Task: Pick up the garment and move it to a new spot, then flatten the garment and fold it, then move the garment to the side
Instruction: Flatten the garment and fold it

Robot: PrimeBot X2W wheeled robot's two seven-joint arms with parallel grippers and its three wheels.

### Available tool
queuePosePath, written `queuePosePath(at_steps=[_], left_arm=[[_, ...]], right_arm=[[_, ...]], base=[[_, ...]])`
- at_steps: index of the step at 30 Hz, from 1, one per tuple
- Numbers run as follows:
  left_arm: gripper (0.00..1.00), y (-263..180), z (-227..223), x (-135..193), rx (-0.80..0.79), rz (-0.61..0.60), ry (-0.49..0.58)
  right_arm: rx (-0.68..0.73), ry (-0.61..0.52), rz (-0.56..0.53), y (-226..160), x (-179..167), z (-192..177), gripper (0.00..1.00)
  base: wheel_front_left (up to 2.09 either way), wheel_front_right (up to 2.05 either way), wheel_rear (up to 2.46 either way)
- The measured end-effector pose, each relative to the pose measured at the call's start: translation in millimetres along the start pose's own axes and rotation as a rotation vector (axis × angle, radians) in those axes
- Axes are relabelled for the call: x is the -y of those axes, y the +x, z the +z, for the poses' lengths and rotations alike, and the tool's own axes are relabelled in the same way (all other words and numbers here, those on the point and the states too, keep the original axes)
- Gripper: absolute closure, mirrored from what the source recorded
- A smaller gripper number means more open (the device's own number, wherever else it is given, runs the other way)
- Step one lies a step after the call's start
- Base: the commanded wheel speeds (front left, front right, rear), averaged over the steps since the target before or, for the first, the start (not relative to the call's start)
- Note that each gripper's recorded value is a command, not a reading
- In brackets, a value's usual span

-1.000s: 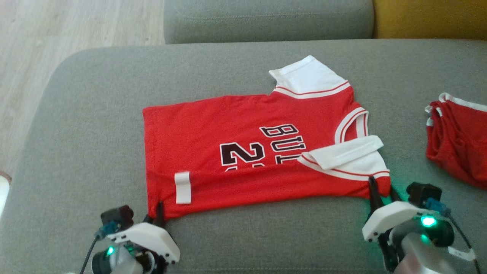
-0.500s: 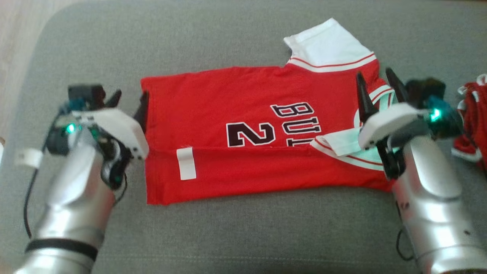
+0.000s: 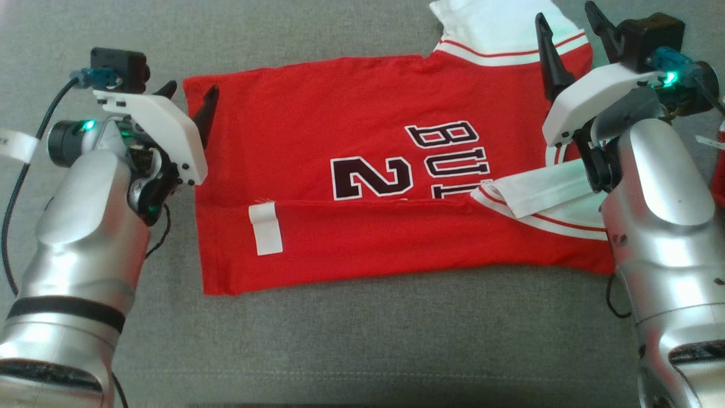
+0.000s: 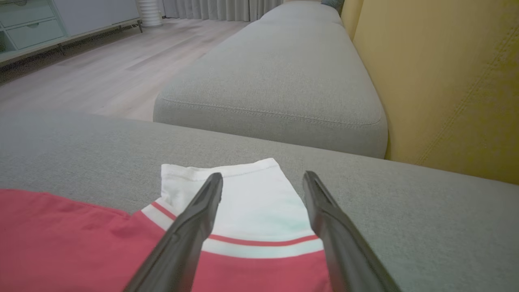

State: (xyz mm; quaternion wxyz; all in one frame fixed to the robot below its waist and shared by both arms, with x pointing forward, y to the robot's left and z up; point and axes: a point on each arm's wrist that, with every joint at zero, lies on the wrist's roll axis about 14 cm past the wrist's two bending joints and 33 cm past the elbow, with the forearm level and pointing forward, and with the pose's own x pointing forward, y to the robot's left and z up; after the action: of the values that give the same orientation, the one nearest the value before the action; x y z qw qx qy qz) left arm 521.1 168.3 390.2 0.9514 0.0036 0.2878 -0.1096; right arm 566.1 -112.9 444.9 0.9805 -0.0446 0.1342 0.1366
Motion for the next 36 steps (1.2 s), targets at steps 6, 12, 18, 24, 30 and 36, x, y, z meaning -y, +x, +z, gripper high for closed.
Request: queuePosePath(at_steps=[6, 12, 18, 24, 30, 36], left_arm=[[0.00, 13, -16, -5, -0.054, 0.006, 0.025], [0.00, 27, -17, -6, -0.073, -0.002, 0.044], [1.00, 35, -16, -5, -0.068, -0.012, 0.051], [1.00, 37, -11, 0, -0.024, -0.032, 0.052], [1.00, 33, -9, 7, 0.016, -0.056, 0.049], [1.00, 32, -9, 7, 0.029, -0.063, 0.058]], right_arm=[[-0.043, -0.028, 0.021, 13, -2, -12, 0.00], [-0.066, -0.102, 0.018, 37, 11, -2, 0.00], [-0.135, -0.166, 0.010, 56, 20, -10, 0.00], [-0.230, -0.197, 0.019, 72, 18, -31, 0.00], [-0.298, -0.239, 0.019, 88, 19, -42, 0.00], [-0.334, -0.240, 0.014, 105, 18, -50, 0.00]], base=[[0.00, 0.00, 0.00], [0.00, 0.00, 0.00], [0.00, 0.00, 0.00], [0.00, 0.00, 0.00], [0.00, 0.00, 0.00], [0.00, 0.00, 0.00]])
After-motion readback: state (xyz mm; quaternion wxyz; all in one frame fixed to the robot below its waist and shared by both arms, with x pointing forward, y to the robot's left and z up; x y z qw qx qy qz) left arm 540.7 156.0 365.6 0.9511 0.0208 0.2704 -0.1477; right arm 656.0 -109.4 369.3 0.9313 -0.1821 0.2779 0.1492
